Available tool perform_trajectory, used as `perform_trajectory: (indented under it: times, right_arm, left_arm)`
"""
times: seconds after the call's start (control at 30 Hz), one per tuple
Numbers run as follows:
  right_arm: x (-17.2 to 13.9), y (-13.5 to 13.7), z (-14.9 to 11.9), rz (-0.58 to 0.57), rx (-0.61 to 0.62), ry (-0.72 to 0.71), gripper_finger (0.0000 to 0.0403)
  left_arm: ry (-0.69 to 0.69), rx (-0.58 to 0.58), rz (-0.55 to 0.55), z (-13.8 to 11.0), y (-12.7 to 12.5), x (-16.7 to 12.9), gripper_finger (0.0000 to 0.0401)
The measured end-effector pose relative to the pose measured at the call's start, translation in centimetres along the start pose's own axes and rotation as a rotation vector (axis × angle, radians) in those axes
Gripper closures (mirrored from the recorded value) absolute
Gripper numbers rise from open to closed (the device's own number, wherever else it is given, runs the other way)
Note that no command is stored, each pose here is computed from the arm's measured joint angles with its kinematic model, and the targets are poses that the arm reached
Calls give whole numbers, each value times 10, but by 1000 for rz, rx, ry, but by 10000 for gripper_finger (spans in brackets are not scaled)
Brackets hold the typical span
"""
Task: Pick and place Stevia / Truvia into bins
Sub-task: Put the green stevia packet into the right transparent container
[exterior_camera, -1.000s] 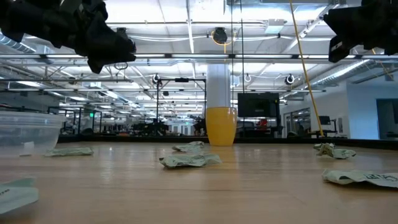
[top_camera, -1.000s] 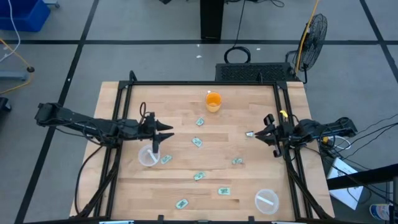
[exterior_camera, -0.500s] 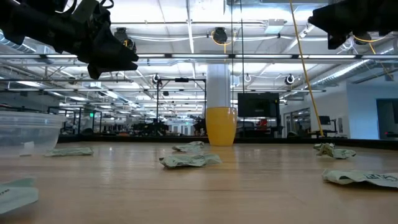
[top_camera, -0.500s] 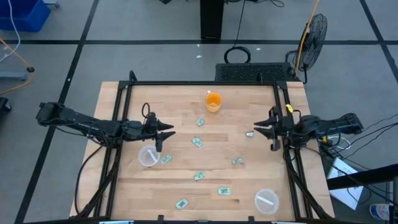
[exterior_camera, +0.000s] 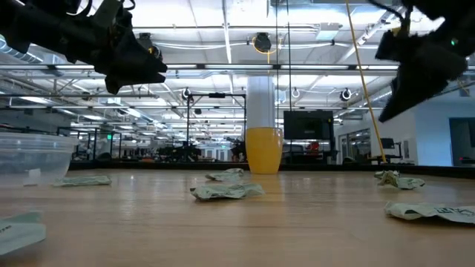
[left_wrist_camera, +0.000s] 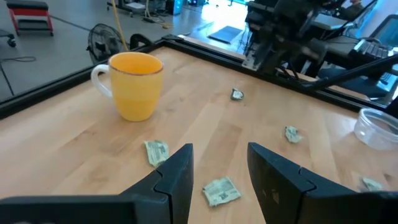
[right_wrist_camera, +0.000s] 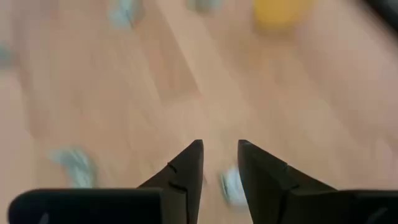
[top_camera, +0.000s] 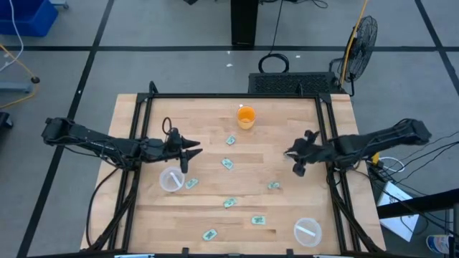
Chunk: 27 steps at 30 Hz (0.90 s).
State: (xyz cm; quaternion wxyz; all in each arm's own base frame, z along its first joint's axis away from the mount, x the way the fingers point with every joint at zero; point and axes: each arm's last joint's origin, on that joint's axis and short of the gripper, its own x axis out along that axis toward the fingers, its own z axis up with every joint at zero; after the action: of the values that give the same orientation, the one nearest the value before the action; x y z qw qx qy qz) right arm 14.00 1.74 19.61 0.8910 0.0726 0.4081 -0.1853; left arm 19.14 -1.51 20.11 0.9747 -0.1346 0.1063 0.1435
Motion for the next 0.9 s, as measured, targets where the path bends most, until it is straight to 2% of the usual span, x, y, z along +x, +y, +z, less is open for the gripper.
perform_trajectory:
  times: [0.27,0.63,0.9]
  right_arm:
    - [28,0,-24,-47,40,46,312]
    - [57,-5,-63,16,31,-31,314]
    - [63,-11,-75,-57,17,-50,314]
  left_arm:
    - [8,0,-21,0,-1,0,244]
    - [9,-6,-23,0,-1,0,244]
    - [9,-5,-23,0,-1,0,244]
